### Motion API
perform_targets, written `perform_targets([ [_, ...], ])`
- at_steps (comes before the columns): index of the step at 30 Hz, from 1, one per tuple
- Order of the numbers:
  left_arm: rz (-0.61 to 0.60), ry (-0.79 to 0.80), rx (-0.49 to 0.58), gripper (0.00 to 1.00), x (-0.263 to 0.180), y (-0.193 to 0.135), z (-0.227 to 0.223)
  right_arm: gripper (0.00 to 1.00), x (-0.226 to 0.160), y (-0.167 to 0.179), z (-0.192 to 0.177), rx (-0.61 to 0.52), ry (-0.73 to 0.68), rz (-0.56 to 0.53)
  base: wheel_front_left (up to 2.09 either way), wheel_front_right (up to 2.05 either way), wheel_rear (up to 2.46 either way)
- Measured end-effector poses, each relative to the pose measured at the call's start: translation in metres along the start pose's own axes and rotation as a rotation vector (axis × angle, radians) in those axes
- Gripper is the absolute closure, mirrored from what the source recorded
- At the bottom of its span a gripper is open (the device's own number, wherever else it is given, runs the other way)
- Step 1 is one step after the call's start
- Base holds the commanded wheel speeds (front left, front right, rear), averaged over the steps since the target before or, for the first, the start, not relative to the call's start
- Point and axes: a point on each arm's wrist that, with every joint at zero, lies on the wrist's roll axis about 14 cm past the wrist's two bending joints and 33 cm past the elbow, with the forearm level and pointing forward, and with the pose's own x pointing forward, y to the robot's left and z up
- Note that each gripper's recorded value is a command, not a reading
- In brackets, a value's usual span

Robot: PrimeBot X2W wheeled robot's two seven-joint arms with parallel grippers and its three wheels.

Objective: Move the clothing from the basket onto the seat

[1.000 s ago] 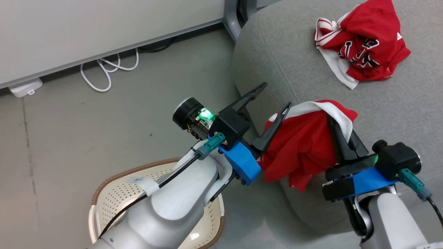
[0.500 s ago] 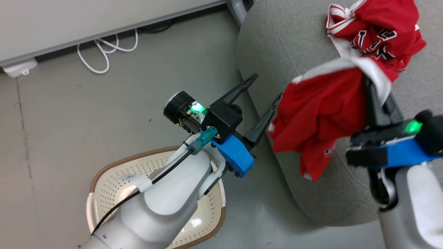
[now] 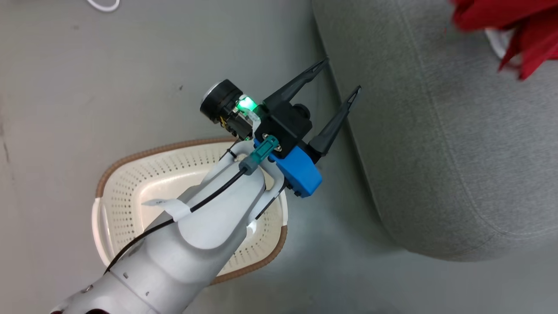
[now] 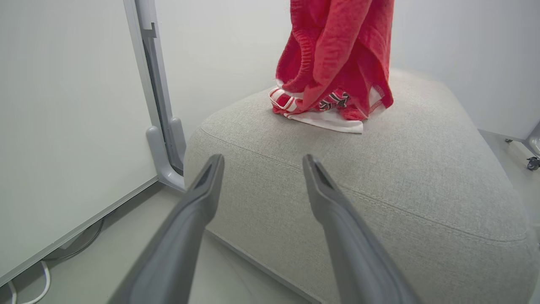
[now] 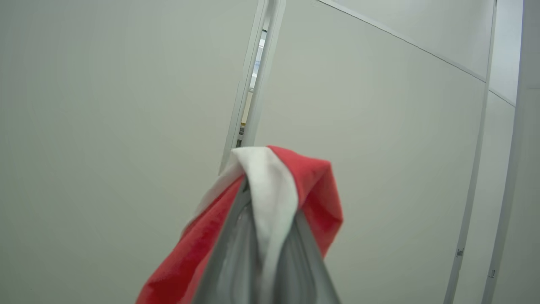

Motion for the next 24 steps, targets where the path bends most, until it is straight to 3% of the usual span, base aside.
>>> perform_targets([
  [11,0.029,0.046,-0.048,0.0,0.002,0.025,-0.045,1.0,0.06,-0.079,-0.027,-0.248,0.036,-0.077,0.0,0.0,0.0],
  [17,0.036,0.06,-0.06,0.0,0.001,0.031,-0.058,1.0,0.051,-0.12,-0.057,-0.324,0.147,-0.155,0.0,0.0,0.0],
  [24,0.038,0.077,-0.068,0.0,0.0,0.035,-0.071,1.0,0.022,-0.129,-0.105,-0.355,0.302,-0.174,0.0,0.0,0.0],
])
